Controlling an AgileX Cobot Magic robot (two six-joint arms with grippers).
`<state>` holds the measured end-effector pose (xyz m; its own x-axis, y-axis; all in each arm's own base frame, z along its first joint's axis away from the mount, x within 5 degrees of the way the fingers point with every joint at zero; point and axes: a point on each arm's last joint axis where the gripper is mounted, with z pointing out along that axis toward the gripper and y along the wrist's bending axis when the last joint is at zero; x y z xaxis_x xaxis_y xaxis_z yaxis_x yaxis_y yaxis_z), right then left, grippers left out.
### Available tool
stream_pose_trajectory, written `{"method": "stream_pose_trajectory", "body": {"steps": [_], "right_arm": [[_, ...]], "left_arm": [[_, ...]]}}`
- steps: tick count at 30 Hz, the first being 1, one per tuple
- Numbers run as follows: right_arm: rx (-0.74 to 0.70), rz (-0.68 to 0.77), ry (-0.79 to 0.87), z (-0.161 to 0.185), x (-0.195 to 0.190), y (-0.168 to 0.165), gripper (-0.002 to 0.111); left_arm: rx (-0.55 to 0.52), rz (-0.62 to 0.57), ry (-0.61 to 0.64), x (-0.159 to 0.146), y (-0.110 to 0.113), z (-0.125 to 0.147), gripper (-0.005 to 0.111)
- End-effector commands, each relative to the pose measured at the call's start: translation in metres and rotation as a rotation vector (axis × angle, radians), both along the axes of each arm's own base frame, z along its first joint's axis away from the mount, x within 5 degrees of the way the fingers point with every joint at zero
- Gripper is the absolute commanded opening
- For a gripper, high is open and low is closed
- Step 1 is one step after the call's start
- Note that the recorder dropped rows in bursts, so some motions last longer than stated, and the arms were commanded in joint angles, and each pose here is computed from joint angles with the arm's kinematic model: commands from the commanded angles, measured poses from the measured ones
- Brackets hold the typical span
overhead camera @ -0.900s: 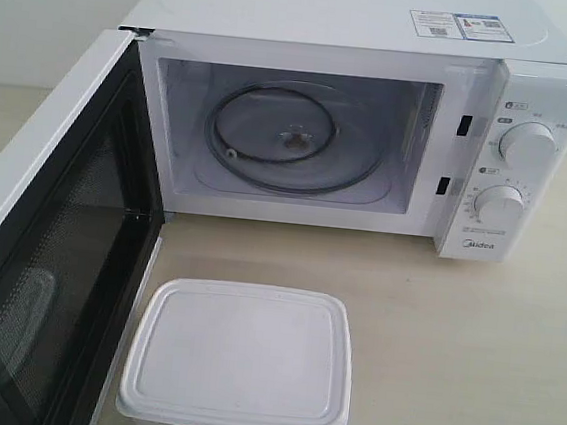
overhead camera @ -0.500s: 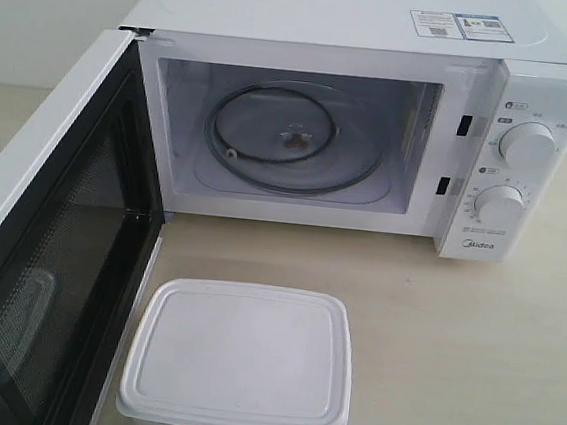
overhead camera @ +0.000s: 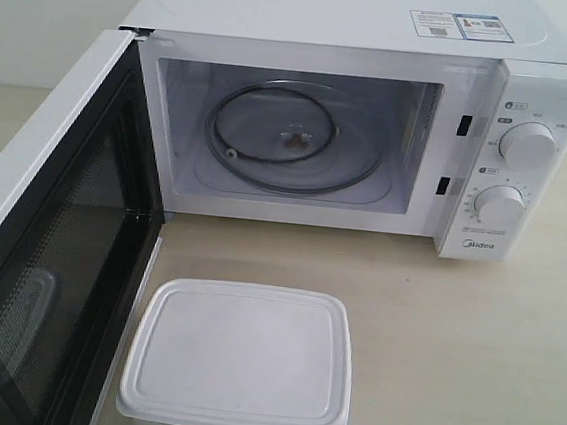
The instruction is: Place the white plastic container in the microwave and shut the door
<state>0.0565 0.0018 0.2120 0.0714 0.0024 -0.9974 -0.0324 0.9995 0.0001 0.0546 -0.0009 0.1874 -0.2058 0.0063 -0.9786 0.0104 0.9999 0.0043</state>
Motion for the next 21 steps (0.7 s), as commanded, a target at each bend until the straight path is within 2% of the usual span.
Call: {"method": "stream_pose_trajectory", "body": {"steps": [1, 5, 11, 14, 21], "right_arm": [[-0.002, -0.004, -0.189, 0.017, -0.003, 0.0, 0.0], [-0.002, -0.005, -0.206, 0.018, -0.004, 0.0, 0.0], [-0.007, -0.002, -0.099, 0.009, -0.001, 0.0, 0.0], [-0.008, -0.001, -0.076, 0.019, -0.003, 0.0, 0.0], [0.109, 0.012, -0.086, 0.035, -0.001, 0.0, 0.0]], "left_arm": [[-0.012, 0.006, 0.002, 0.0, 0.0, -0.001, 0.004], [-0.012, 0.006, 0.002, 0.0, 0.0, -0.001, 0.004], [-0.012, 0.006, 0.002, 0.0, 0.0, -0.001, 0.004], [-0.012, 0.006, 0.002, 0.0, 0.0, -0.001, 0.004], [-0.012, 0.006, 0.002, 0.0, 0.0, -0.001, 0.004]]}}
